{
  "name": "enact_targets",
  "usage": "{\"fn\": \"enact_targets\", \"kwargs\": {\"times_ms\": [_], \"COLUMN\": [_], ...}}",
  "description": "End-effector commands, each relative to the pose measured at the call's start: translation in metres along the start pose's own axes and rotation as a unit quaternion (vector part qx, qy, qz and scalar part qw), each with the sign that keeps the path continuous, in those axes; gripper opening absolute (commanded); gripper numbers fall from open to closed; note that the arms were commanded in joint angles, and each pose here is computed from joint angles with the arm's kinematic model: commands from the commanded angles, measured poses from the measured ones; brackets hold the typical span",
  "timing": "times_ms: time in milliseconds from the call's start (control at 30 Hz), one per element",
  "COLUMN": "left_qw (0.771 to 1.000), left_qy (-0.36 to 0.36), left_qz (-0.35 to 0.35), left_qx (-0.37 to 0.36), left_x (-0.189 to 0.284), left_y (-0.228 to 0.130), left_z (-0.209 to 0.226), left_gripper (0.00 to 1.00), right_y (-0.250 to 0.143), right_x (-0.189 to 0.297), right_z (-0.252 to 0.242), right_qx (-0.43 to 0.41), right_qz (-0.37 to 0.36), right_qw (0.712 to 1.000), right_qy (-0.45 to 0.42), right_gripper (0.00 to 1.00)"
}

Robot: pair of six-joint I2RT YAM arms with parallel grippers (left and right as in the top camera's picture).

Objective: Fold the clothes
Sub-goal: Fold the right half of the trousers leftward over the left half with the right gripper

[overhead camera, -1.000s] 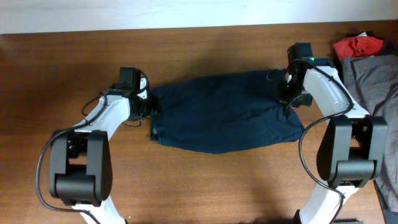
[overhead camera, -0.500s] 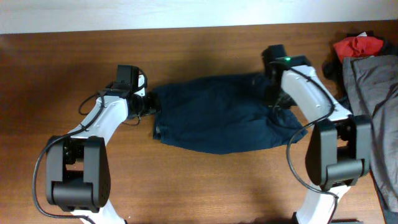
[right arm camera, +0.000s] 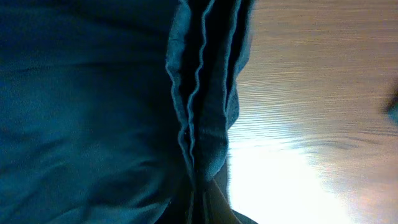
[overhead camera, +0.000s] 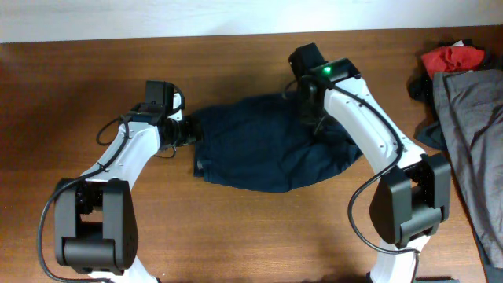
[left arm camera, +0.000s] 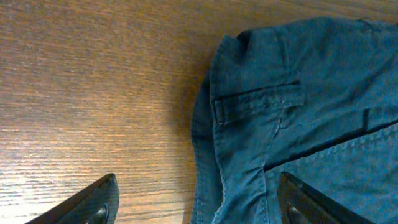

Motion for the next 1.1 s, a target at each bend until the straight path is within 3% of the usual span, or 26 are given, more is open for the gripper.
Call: {"fn": "enact_targets", "kwargs": {"times_ms": [0, 433, 700, 1067], "left_qw": [1.000, 0.996, 0.990, 0.990], "left_qy": [0.006, 0.063, 0.088, 0.089], "left_qz": [-0.011, -0.035, -0.045, -0.044], "left_qx": [0.001, 0.050, 0.103, 0.104], "left_x": [0.009, 0.039, 0.059, 0.059], "left_y": [0.001, 0.005, 0.003, 0.002], "left_z": [0.002, 0.035, 0.070, 0.071], "left_gripper": [0.82, 0.82, 0.82, 0.82], "right_y": [-0.006, -0.009, -0.027, -0.051], "right_x": [0.014, 0.038, 0.055, 0.046], "right_z": [0.028, 0.081, 0.122, 0.159], "right_qx": [0.004, 0.029, 0.051, 0.070], "right_qz": [0.021, 0.062, 0.041, 0.029], "right_qw": [0.995, 0.937, 0.928, 0.939], "right_qy": [0.099, 0.341, 0.366, 0.336], "right_gripper": [0.04, 0.04, 0.04, 0.04]}}
Point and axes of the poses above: each gripper's point midway between its finger pads, its own x axis back along the fingers, its own z axis along the line the jaws close on, y = z × x, the point moved 9 cm from there along x, back along the fingers, and after that the axes turned 8 degrees about -x, right-handed, at the moved point
